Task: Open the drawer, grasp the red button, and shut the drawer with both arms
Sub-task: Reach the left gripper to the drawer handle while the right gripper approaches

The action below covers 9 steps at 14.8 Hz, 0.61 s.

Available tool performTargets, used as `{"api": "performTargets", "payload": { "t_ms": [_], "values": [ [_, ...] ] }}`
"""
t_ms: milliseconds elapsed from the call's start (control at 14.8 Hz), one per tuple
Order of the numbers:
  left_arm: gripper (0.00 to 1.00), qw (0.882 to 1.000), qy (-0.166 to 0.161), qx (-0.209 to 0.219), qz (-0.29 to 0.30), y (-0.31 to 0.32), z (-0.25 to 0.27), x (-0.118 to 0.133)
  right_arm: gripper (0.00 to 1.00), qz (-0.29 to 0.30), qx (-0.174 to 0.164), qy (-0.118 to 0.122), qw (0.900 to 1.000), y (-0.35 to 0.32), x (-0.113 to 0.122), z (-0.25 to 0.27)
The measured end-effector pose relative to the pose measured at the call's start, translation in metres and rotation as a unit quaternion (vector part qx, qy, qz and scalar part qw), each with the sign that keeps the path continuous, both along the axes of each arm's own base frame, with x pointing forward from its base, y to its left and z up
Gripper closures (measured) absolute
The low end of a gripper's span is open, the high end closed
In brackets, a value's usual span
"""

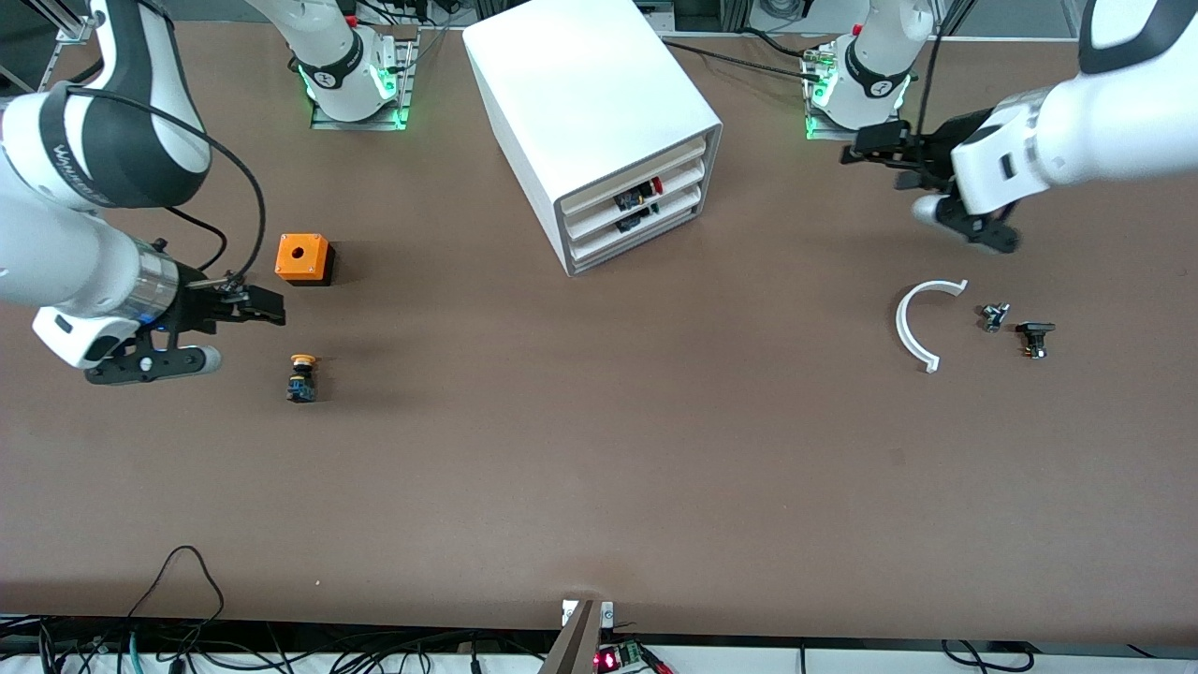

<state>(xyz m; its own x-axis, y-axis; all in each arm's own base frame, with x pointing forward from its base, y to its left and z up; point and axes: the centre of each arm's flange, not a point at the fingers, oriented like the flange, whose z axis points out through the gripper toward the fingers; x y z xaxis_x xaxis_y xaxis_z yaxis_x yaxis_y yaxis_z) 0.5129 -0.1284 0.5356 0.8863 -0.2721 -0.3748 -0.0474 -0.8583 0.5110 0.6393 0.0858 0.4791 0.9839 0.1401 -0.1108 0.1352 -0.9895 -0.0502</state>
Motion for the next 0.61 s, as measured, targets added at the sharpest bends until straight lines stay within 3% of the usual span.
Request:
{"api": "performTargets", "payload": {
  "t_ms": [135,406,609],
  "values": [
    [0.0,0.999,0.029,-0.03,-0.027,-0.006,-0.023,0.004,0.0,0.001,0.002,-0.008,1.0,0.023,0.0,0.004],
    [0.0,0.986,0.037,-0.111,-0.12,-0.02,-0.078,0.014,0.0,-0.044,0.002,-0.027,0.999,0.076,-0.001,0.021],
    [0.0,0.974,0.057,-0.182,-0.124,-0.03,-0.13,0.029,0.0,-0.082,0.001,-0.031,0.996,0.103,-0.004,0.026]
  ]
}}
